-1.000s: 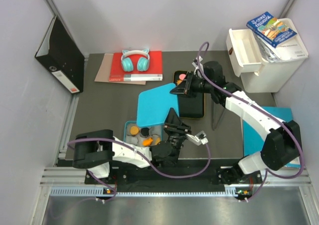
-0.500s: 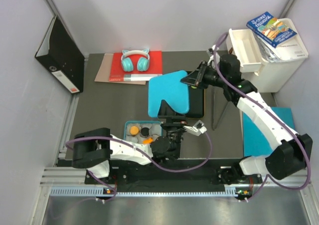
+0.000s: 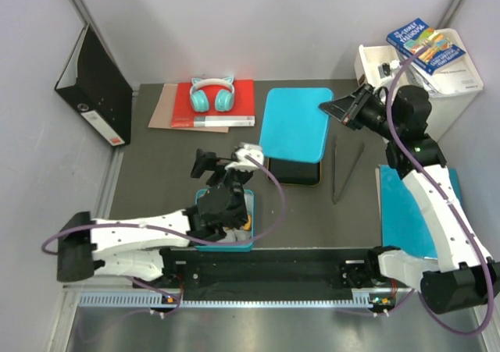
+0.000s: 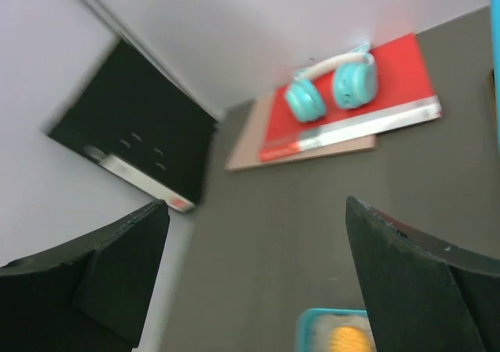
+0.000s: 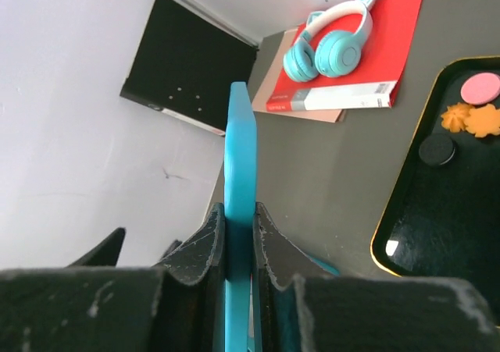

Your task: Pack the cookies

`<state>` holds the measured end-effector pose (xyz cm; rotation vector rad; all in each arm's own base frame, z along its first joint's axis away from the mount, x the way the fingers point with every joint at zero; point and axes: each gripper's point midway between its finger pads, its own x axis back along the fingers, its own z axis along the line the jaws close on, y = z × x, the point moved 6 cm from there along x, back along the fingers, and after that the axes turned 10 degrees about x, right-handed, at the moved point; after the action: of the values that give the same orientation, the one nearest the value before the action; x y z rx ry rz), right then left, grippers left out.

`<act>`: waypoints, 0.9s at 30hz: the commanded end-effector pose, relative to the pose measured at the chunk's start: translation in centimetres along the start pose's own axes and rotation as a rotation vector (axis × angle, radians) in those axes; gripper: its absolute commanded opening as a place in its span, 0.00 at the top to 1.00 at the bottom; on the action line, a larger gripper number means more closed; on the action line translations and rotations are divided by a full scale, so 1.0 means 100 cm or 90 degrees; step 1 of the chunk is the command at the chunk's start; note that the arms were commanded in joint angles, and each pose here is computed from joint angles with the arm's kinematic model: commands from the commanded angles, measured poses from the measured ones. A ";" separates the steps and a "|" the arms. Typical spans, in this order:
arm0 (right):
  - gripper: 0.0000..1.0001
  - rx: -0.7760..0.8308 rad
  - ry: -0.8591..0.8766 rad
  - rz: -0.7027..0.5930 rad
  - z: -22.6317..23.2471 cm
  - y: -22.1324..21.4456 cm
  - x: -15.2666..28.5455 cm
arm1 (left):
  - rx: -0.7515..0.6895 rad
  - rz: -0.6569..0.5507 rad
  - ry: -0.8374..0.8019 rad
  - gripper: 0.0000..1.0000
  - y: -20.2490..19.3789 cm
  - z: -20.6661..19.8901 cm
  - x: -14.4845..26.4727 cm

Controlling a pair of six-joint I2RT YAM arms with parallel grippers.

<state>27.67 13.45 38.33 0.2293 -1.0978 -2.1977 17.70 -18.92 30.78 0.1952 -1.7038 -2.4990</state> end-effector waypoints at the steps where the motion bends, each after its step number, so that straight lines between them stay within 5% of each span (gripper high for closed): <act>1: 1.00 0.025 0.038 -0.040 0.015 0.009 0.012 | 0.215 0.079 0.007 0.02 -0.018 0.015 -0.024; 14: 1.00 0.019 0.156 0.103 0.006 -0.094 -0.006 | 0.531 0.241 -0.008 0.09 -0.051 0.050 -0.064; 17: 1.00 0.020 0.180 0.142 0.007 -0.112 -0.005 | 0.576 0.282 -0.003 0.23 -0.065 0.058 -0.068; 23: 1.00 -0.037 0.228 0.171 -0.002 -0.150 -0.010 | 0.621 0.339 0.058 1.00 -0.093 0.080 -0.073; 27: 1.00 -0.078 0.244 0.177 -0.011 -0.172 -0.016 | 0.604 0.379 0.125 1.00 -0.114 0.091 -0.072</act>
<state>21.31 19.87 23.56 0.2501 -0.8119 -1.8624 23.90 -5.96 25.50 0.0132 -2.3323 -1.1974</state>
